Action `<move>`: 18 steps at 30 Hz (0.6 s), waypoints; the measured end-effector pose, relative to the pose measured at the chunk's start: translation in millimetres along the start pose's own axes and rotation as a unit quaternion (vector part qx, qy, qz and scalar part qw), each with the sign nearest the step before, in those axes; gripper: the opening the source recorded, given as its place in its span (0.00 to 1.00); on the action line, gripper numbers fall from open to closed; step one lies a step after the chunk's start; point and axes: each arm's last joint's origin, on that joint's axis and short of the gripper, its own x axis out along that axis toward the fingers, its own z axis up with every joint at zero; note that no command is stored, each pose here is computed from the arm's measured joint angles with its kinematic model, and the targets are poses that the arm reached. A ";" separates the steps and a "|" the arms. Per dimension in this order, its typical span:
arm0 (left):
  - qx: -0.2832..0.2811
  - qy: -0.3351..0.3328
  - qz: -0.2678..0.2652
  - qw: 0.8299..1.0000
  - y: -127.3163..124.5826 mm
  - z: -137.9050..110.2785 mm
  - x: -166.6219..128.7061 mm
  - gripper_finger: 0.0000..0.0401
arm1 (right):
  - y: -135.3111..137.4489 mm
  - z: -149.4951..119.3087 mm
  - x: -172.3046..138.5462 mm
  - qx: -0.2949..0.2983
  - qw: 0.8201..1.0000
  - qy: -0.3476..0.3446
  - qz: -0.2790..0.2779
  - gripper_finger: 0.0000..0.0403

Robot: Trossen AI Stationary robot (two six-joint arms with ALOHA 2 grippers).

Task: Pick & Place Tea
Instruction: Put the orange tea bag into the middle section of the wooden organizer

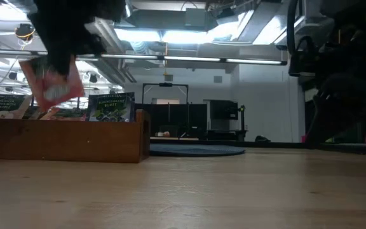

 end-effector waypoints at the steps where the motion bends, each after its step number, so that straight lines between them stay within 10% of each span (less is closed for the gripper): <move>1: 0.010 0.009 0.002 1.000 0.0 1.8 5.2 0.01 | 0.0 0.0 0.0 0.000 1.000 0.000 0.000 0.34; 18: 0.080 0.117 0.039 0.989 6.0 11.4 57.3 0.02 | -1.0 -0.6 0.0 -0.001 1.000 0.003 -0.004 0.34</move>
